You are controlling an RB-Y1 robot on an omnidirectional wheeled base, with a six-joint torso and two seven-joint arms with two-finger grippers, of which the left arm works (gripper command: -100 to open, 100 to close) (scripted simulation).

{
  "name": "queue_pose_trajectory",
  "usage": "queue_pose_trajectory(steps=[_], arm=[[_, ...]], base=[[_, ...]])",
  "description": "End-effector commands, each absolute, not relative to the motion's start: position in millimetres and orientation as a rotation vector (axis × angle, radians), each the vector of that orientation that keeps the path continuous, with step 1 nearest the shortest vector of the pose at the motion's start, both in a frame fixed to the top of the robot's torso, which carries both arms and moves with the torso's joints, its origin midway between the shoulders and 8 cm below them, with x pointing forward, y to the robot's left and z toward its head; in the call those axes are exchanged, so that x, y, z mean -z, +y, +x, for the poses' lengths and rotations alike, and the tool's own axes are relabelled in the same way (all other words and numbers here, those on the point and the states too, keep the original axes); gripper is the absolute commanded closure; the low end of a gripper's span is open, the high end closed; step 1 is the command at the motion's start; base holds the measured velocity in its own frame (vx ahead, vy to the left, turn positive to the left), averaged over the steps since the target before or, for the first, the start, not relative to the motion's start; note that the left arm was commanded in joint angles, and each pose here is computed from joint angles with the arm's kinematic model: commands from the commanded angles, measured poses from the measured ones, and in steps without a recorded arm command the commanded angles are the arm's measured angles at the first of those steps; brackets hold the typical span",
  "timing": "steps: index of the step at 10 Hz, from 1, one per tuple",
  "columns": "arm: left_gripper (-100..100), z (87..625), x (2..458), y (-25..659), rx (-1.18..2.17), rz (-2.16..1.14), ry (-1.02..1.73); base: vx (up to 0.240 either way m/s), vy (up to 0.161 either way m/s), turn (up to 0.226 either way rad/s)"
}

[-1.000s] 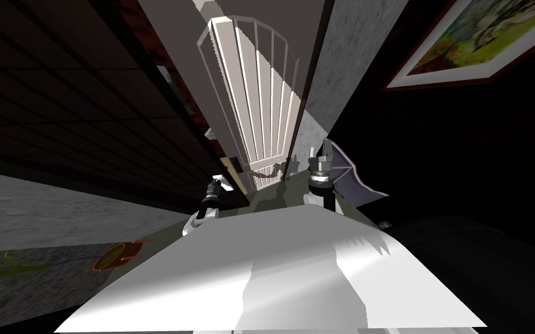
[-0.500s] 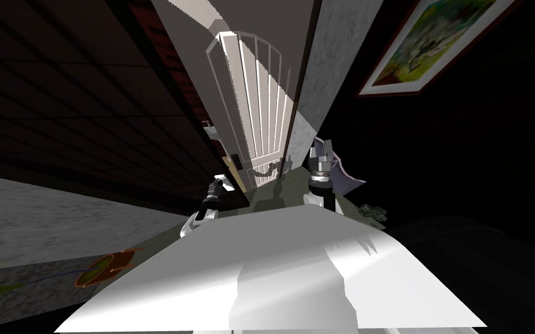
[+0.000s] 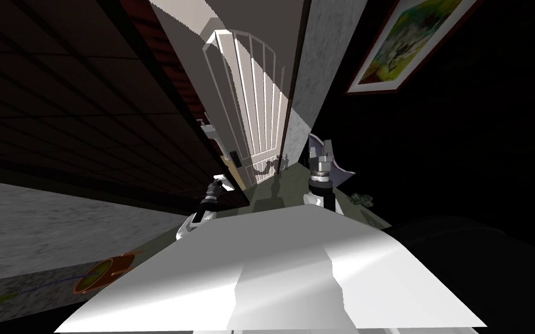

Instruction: Pull the door open

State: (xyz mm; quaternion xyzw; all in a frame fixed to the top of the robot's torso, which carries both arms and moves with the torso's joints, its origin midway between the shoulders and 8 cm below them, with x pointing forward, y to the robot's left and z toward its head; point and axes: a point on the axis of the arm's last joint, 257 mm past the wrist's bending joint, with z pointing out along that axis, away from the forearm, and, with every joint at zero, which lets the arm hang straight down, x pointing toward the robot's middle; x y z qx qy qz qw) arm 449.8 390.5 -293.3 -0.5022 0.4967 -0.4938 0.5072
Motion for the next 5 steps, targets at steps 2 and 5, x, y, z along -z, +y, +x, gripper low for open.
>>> queue_pose_trajectory(steps=[2,5], arm=[[100,436,297,385,1.221,-1.197,1.227],[100,424,296,382,1.253,-1.181,1.253]], base=[[-0.252,0.096,-0.173],[-0.244,0.095,-0.136]])
